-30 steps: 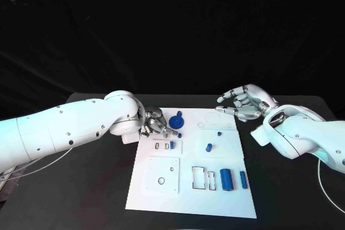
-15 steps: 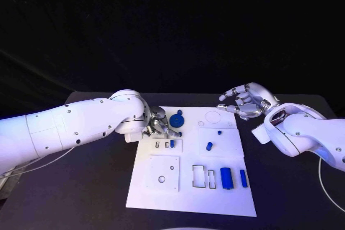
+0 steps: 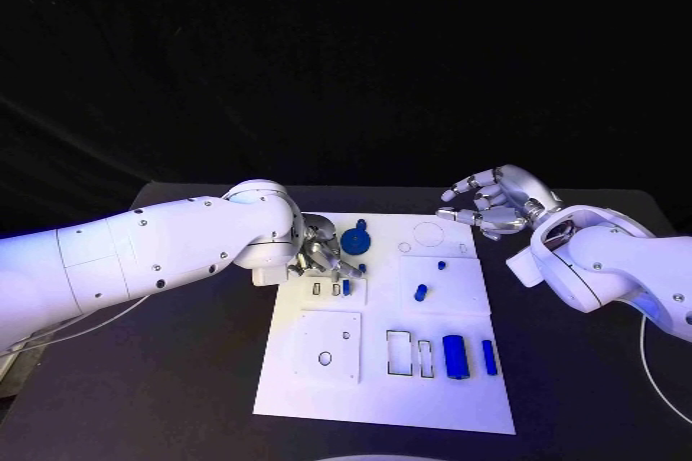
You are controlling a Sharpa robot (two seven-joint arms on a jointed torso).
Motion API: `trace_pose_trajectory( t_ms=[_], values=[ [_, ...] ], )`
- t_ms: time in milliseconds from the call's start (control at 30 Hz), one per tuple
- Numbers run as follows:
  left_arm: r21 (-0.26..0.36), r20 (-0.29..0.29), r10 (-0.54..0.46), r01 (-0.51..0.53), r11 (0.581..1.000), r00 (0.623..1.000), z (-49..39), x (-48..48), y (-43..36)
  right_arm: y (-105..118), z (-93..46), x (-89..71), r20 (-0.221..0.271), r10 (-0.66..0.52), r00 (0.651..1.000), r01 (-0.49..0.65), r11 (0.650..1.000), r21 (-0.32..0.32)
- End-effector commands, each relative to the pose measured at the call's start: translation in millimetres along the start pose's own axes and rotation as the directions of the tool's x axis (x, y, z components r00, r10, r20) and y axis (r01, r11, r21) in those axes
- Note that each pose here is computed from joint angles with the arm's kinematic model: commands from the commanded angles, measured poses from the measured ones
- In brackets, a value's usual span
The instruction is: Assemble the parts on the task board
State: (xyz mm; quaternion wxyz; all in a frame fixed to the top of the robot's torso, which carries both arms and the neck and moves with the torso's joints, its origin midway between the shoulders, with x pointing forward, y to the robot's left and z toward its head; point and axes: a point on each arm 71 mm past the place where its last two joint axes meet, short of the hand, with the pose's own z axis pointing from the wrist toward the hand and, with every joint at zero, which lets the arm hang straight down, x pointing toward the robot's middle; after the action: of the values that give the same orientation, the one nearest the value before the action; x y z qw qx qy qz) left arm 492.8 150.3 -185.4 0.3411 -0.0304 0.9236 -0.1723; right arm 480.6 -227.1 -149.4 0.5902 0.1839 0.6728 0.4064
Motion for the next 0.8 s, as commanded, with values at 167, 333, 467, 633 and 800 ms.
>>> trace_pose_trajectory(
  t_ms=[167, 333, 467, 633, 800],
  values=[
    [0.004, -0.04, 0.024, -0.024, 1.0, 0.999, 2.1, 5.3, -4.7, -0.4, -0.2, 1.6, -0.016, 0.001, 1.0, -0.001, 1.0, 0.01],
    [0.004, -0.049, 0.029, -0.028, 1.0, 0.998, 3.0, 7.2, -5.4, -0.3, -0.7, 2.0, -0.018, 0.002, 1.0, -0.002, 1.0, 0.011],
    [0.004, -0.053, 0.03, -0.03, 1.0, 0.998, 3.2, 8.0, -5.2, -0.9, -0.9, 1.9, -0.02, 0.001, 1.0, -0.001, 1.0, 0.014],
    [0.005, -0.056, 0.032, -0.032, 0.999, 0.998, 3.3, 8.8, -5.9, -1.9, -0.9, 2.0, -0.021, 0.001, 1.0, -0.001, 1.0, 0.018],
    [0.005, -0.061, 0.035, -0.034, 0.999, 0.998, 3.1, 9.3, -5.9, -2.7, -0.6, 2.5, -0.022, 0.001, 1.0, 0.0, 1.0, 0.02]
  ],
)
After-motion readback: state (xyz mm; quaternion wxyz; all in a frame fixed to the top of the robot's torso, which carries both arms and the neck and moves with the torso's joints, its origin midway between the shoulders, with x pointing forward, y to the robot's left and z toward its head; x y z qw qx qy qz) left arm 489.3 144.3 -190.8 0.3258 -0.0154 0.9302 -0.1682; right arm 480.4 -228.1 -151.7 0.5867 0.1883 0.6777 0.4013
